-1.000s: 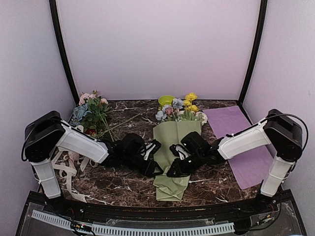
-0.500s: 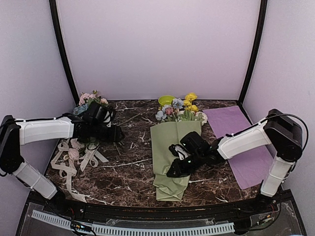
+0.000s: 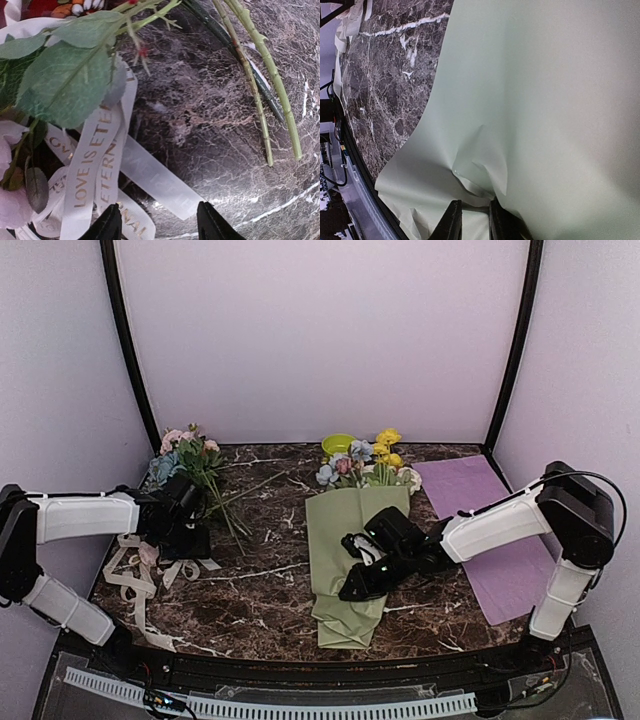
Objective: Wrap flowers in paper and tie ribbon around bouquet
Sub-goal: Pick up the ribbon from the corner of the board.
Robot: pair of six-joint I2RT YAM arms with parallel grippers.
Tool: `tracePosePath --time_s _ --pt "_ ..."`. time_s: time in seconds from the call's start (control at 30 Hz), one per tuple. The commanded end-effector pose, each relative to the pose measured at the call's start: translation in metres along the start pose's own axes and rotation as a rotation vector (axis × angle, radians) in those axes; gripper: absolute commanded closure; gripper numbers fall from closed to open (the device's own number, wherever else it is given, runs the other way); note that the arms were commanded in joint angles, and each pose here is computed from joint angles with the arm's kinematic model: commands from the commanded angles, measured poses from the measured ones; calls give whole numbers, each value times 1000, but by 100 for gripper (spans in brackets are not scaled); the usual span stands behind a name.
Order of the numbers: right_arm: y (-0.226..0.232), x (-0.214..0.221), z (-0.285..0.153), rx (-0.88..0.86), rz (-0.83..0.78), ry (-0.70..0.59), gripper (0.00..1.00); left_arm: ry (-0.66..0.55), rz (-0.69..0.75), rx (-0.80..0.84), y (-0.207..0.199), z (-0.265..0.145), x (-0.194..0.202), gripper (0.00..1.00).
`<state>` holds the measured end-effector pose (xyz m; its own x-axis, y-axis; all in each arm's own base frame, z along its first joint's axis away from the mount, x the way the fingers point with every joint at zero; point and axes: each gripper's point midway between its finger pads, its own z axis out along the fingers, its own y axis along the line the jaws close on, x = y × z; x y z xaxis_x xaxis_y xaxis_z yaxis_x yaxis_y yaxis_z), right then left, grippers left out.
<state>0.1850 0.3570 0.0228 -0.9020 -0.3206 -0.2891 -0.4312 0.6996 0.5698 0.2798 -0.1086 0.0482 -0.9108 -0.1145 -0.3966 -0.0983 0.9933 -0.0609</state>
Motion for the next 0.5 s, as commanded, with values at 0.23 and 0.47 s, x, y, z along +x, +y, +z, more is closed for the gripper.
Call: tracePosePath --time_s 0.23,0.47 --pt "-21 15 9 88 18 71 80 68 -53 -98 34 9 45 45" --pt "-19 15 8 86 10 68 80 53 -31 -90 31 20 42 49"
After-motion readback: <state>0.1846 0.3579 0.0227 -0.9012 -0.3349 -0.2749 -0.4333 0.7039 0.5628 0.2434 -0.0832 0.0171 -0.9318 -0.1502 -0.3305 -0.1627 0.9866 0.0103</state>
